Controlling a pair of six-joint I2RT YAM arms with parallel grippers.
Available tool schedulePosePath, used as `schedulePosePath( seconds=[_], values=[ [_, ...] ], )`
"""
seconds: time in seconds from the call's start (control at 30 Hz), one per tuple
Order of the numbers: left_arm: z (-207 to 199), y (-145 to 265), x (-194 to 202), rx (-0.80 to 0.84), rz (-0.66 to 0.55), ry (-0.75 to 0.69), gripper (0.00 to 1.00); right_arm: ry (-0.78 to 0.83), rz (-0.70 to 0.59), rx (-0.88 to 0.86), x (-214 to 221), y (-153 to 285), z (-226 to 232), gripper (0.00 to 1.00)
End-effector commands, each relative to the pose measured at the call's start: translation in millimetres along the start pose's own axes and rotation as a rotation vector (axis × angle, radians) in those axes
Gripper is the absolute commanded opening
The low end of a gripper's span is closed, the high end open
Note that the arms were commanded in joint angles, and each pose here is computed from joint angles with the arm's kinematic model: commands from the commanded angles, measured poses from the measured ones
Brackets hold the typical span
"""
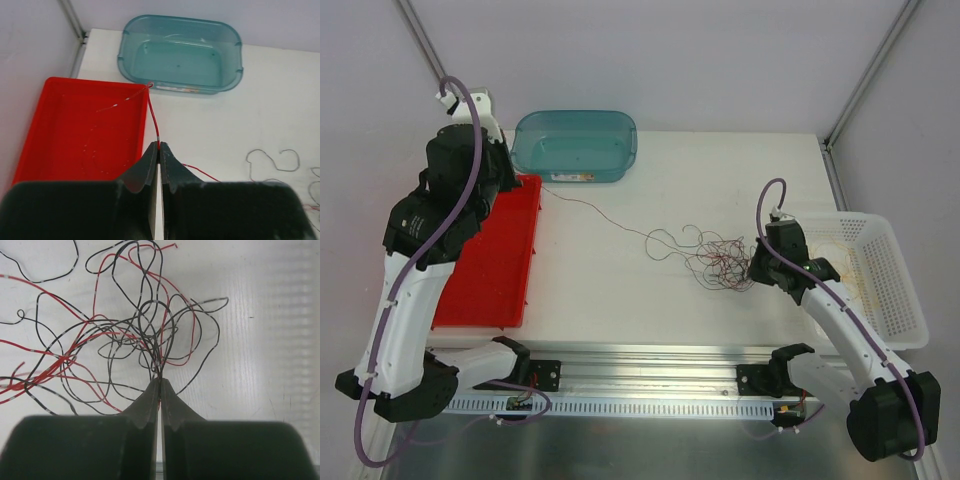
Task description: Untangle the cables
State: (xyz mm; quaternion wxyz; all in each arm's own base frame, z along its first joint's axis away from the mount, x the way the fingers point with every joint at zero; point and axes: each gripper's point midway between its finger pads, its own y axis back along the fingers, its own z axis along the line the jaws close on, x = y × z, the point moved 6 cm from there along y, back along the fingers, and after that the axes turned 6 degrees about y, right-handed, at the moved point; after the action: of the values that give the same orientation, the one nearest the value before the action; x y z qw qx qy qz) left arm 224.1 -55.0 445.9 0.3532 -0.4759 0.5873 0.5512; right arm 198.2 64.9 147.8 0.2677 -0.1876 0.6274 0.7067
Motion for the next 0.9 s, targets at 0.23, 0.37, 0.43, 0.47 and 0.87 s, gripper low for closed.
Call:
schedulePosePath(
  seconds=[0.23, 0.37, 0.43, 0.47, 0.87],
  values=[
    [64, 39, -66, -0.337, -0.179, -0.08, 0.0, 0.009, -0.008, 0.04, -4, 6, -9, 0.01],
    [71, 48, -91, -0.403, -0.236, -0.109, 0.0, 0.004, -0.013, 0.048, -6, 8, -11, 0.01],
    [77, 56, -102, -0.456, -0.287, -0.095, 0.0, -0.001, -0.014, 0.065, -7, 8, -15, 0.01],
    [82, 59, -105, -0.501, -0.295, -0.105, 0.0, 0.002, -0.013, 0.068, -7, 8, -16, 0.01],
    [112, 88, -128, -0.761, -0.418, -0.067, 0.0, -0.218, 0.015, -0.016, -9, 9, -30, 0.01]
  ],
)
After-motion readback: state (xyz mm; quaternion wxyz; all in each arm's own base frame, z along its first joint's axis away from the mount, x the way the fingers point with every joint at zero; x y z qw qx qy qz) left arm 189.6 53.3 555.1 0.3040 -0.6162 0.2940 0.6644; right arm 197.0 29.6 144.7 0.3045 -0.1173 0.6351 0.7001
